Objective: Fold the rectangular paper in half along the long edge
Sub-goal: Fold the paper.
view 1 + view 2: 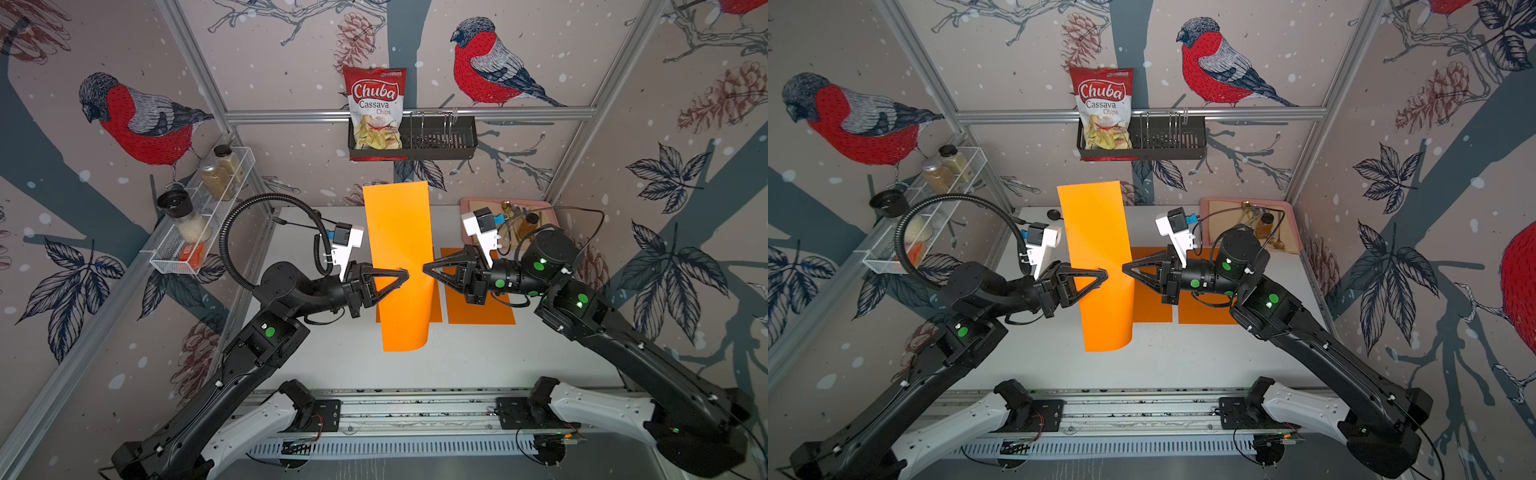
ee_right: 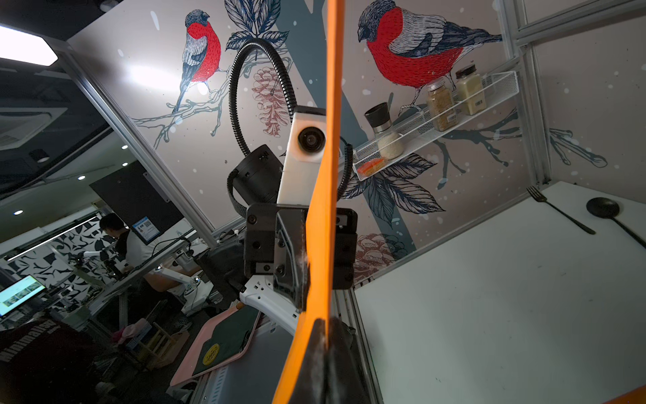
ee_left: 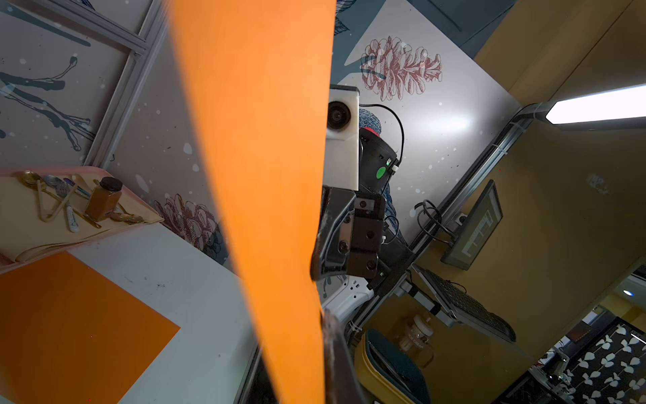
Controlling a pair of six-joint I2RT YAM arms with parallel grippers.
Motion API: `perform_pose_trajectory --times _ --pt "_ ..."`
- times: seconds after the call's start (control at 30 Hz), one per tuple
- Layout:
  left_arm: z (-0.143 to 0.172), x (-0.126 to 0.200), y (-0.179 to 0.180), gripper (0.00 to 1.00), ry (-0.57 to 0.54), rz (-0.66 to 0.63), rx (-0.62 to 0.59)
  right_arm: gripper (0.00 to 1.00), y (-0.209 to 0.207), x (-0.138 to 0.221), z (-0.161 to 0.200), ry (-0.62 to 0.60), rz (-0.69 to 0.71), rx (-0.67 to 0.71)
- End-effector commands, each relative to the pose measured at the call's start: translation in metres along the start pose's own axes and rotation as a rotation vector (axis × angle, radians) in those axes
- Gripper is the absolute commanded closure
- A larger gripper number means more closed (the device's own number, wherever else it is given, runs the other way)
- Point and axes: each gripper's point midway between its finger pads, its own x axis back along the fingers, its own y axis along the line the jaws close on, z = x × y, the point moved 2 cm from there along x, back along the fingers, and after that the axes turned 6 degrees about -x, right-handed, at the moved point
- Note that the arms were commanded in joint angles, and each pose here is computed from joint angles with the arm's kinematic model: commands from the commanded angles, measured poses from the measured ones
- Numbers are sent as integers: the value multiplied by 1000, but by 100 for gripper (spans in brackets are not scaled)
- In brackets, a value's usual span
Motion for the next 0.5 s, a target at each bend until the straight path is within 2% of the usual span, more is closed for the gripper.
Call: perform_pose_trajectory --times 0.0,0.07,0.1,0.17,0.2,0.23,0.3,0.4,0.47 --pt "-13 1 -11 100 -41 35 -48 98 4 2 6 34 -13 13" --pt "-13 1 -12 100 -42 38 -49 80 4 2 7 42 -14 12" --pt "-14 1 -12 100 -42 38 -49 83 5 2 8 49 -20 13" --pt "-14 1 -12 100 -42 36 -49 97 6 3 10 55 -22 13" --pt "-14 0 -12 100 -42 36 -47 100 7 3 10 57 -26 17" --pt "-14 1 -12 100 -41 35 -48 100 8 4 11 57 -31 18" --pt "-13 0 -10 100 -37 31 -45 93 9 5 11 58 -35 19" --pt "-13 0 -10 100 -37 31 -45 100 10 5 12 65 -37 22" --pt "-13 0 -10 100 -37 30 -46 100 10 5 12 67 -38 25"
